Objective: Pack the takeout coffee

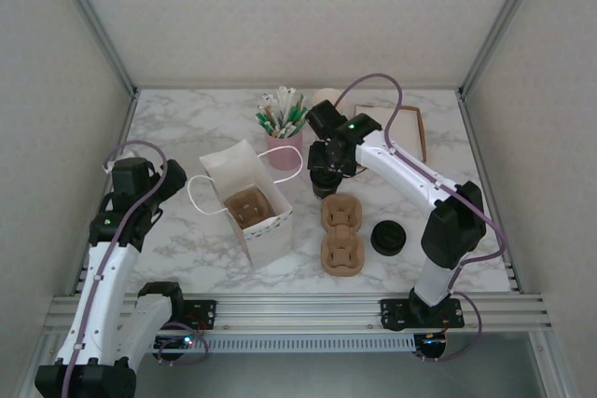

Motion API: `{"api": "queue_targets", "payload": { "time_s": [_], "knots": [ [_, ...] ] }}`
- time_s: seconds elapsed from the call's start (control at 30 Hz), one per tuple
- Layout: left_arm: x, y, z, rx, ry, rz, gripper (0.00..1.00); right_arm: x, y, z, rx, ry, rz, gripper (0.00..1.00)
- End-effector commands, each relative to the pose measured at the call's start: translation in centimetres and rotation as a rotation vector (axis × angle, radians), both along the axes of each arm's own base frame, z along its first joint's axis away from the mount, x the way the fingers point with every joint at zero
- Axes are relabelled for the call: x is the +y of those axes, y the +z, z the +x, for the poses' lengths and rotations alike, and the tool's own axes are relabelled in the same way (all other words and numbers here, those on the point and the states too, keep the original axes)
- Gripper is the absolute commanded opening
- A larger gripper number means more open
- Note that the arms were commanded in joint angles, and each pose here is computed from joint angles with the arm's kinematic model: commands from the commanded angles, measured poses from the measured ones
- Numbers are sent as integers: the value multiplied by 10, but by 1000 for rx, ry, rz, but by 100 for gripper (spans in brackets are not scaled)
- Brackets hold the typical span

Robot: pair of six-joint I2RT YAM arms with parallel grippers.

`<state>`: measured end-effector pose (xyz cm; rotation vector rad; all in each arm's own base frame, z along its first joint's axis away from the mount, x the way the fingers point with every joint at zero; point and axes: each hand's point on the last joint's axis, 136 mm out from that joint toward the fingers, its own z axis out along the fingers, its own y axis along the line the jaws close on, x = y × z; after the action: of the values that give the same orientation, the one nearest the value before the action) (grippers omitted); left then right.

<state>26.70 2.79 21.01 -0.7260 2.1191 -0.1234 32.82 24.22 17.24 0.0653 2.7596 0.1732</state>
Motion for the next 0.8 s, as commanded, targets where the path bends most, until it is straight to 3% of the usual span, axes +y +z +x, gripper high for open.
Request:
{"api": "queue_targets", "payload": {
  "time_s": [0.0,0.27,0.37,0.77],
  "knots": [
    [3,-3,-4,7,3,11,100,-2,-13,0,24,-31,-24,68],
    [3,-2,-4,-2,-1,13,100,-3,-23,2,32,-44,-54,73],
    [3,-2,-4,-2,0,13,100,-1,-26,2,35,-41,-56,81],
    [3,-2,-4,-2,0,14,100,-2,-35,2,46,-50,-84,82]
  ]
}}
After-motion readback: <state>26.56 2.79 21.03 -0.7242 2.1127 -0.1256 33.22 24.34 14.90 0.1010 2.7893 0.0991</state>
